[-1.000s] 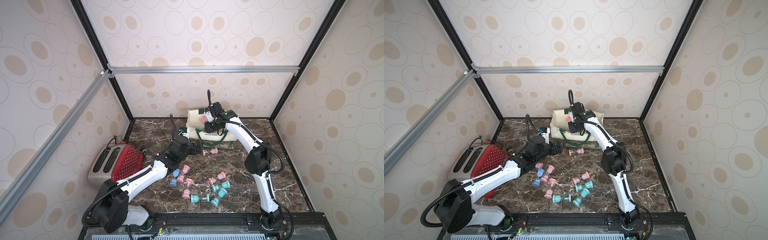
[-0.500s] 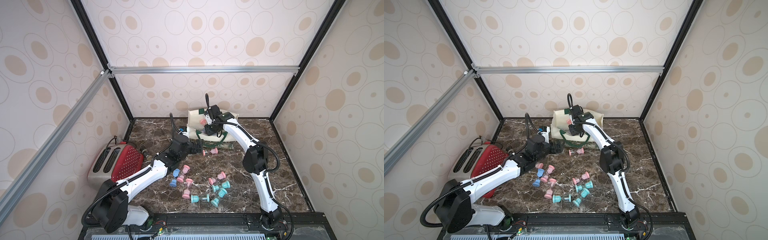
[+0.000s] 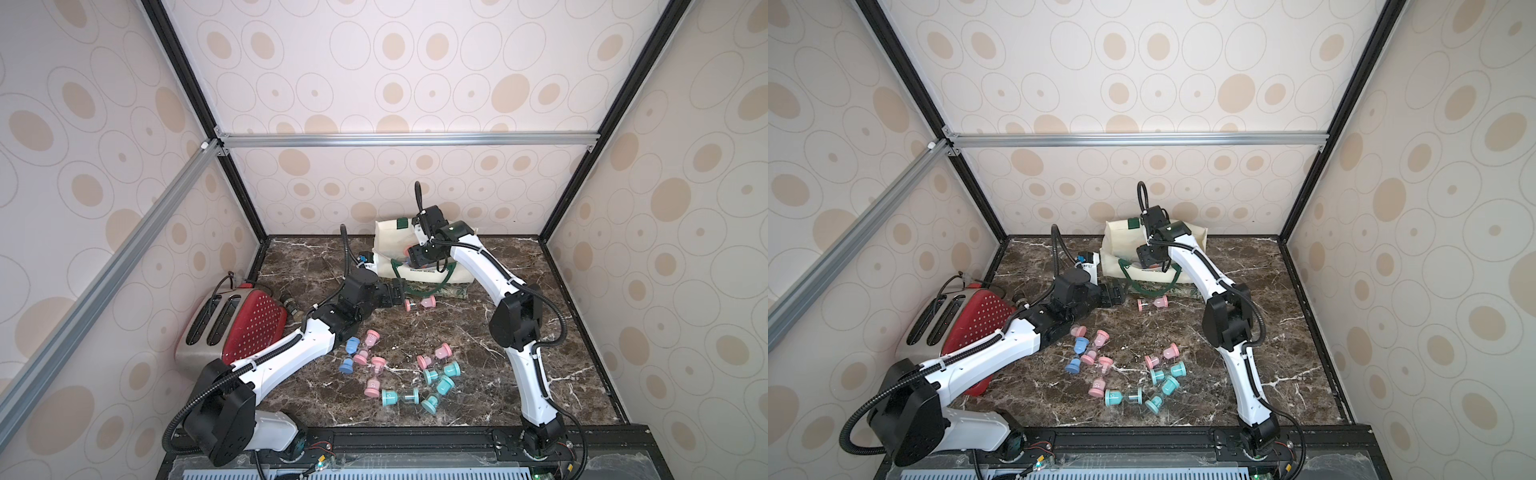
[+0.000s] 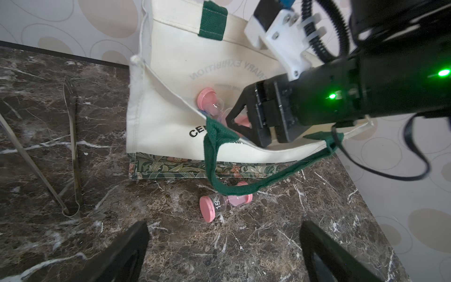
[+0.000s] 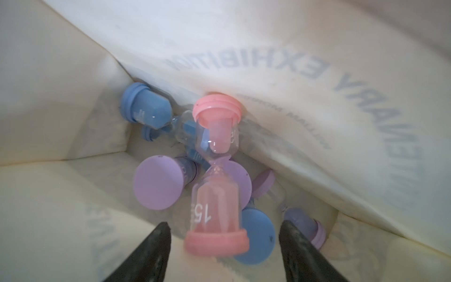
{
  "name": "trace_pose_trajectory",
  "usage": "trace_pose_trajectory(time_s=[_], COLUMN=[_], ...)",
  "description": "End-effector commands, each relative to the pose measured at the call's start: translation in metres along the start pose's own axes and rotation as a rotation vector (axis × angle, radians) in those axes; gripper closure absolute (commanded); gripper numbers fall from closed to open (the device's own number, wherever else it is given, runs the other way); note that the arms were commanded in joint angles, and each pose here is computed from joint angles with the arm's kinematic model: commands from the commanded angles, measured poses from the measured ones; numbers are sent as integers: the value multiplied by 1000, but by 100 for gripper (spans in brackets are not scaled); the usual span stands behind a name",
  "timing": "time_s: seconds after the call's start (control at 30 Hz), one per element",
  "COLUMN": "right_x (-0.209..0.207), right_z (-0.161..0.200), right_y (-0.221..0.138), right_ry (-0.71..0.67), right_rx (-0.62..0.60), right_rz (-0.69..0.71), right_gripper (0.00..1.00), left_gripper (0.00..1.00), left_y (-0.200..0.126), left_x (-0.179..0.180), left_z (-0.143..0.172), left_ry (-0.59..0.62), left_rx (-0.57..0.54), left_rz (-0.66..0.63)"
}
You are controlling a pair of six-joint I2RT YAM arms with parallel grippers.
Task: Put the hourglass into the canvas bag
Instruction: Place the hourglass in the canvas bag.
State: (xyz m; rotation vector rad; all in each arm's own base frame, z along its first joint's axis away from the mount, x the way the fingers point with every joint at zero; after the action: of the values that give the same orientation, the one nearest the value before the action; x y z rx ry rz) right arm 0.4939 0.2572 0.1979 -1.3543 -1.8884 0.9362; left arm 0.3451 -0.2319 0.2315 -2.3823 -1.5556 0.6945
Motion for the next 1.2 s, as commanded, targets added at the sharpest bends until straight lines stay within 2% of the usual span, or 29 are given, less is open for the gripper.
trace_pose_trajectory(time_s=[0.0,0.2,0.53,0.83,1.1,1.17], right_x=[9,14,40,80,115,119], right_z=[-9,-4,37,99,158,173], right_y=[-55,-91,-125,-121,-92,-83], right_ry=[12,52,36,-11,-51,-51], right_rx=[-66,-117,-115,-34,69,104], right_rz=[-70,-130,-199,-224,-290,-262], right_gripper=[23,17,16,16,16,16], left_gripper=[3,3,2,3,3,3], left_y=[-13,-26,-50,-72,-92,-96], left_x=[-3,2,15,37,53,58], left_z=[-26,-31,-32,-9,9,14], left_ry=[23,35,41,40,21,13], left_rx=[-59,-76,-91,-40,-13,-3], left_rz=[-16,-46,-96,-177,-226,-240])
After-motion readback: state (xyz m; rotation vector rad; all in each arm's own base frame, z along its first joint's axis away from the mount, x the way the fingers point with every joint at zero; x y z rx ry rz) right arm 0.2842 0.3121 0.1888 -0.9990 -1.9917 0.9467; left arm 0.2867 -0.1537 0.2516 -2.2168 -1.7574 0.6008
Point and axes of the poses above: each gripper's point midway between its finger pads, its own y axis out along the fingers, its own x axis along the line the jaws close on, z = x × y, the point moved 2 cm from there along -y, back along the fingers, and after that the axes turned 9 degrees about y, right-handed, at the moved point
